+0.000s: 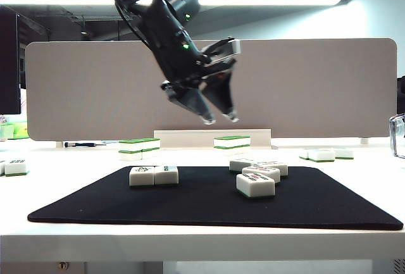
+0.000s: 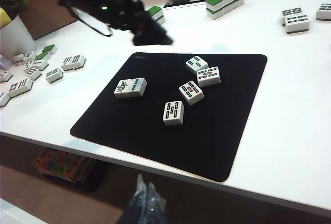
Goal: Align six mahjong tiles in a row on the table.
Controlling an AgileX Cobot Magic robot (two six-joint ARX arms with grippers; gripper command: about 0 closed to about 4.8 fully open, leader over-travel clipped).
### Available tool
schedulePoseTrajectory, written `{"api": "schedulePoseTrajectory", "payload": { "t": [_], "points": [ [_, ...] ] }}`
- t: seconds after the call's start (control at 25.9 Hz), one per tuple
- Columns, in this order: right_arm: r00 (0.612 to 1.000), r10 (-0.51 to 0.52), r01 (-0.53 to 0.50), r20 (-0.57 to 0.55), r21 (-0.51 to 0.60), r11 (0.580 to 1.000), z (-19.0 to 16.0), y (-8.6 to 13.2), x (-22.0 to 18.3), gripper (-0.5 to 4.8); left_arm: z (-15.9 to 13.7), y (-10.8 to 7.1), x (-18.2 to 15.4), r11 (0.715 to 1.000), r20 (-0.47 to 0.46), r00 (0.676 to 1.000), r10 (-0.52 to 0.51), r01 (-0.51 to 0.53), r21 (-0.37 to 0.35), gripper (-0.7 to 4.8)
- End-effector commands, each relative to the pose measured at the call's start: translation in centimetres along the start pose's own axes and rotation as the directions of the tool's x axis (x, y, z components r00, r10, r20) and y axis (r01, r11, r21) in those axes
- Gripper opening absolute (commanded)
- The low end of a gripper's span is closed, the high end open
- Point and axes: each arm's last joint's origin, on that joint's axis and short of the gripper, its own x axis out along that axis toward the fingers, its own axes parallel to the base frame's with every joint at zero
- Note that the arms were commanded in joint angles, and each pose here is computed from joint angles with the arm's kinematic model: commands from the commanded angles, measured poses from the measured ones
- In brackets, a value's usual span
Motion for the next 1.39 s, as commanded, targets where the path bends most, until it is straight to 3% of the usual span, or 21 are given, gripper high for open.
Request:
{"api": "schedulePoseTrajectory", "payload": {
  "t": [0.04, 0.31, 0.5, 0.62, 1.16, 1.39],
  "points": [
    [1.0, 0.001, -0.001, 0.011, -0.009, 1.0, -0.1, 0.1, -0.2, -0.01, 0.5, -1.2, 2.2, 1.0, 0.064, 0.998, -0.012, 0.012, 0.002, 2.86],
    [1.0, 0.0, 0.0, 0.007, -0.007, 1.0, -0.2, 0.1, -0.2, -0.01, -0.1, -2.4, 6.0, 0.994, 0.068, 0.992, 0.105, -0.104, -0.027, 2.87],
    [1.0, 0.0, 0.0, 0.005, -0.006, 1.0, -0.2, 0.1, -0.2, -0.01, -0.8, -2.3, 6.8, 0.993, 0.037, 0.994, 0.101, -0.099, -0.059, 2.92],
    [1.0, -0.001, 0.001, 0.005, -0.006, 1.0, -0.2, 0.1, -0.2, -0.01, -1.0, -2.3, 7.1, 0.993, 0.02, 0.995, 0.097, -0.095, -0.074, 3.22],
    [1.0, -0.026, 0.026, 0.01, -0.006, 1.0, -0.2, 0.0, -0.2, -0.01, -2.2, -2.3, 8.0, 0.992, -0.061, 0.995, 0.085, -0.09, -0.083, 3.22],
    [1.0, -0.026, 0.026, 0.01, -0.006, 1.0, -0.2, 0.0, -0.2, -0.01, -2.2, -2.3, 8.0, 0.992, -0.057, 0.995, 0.086, -0.09, -0.083, 2.68]
  ]
}}
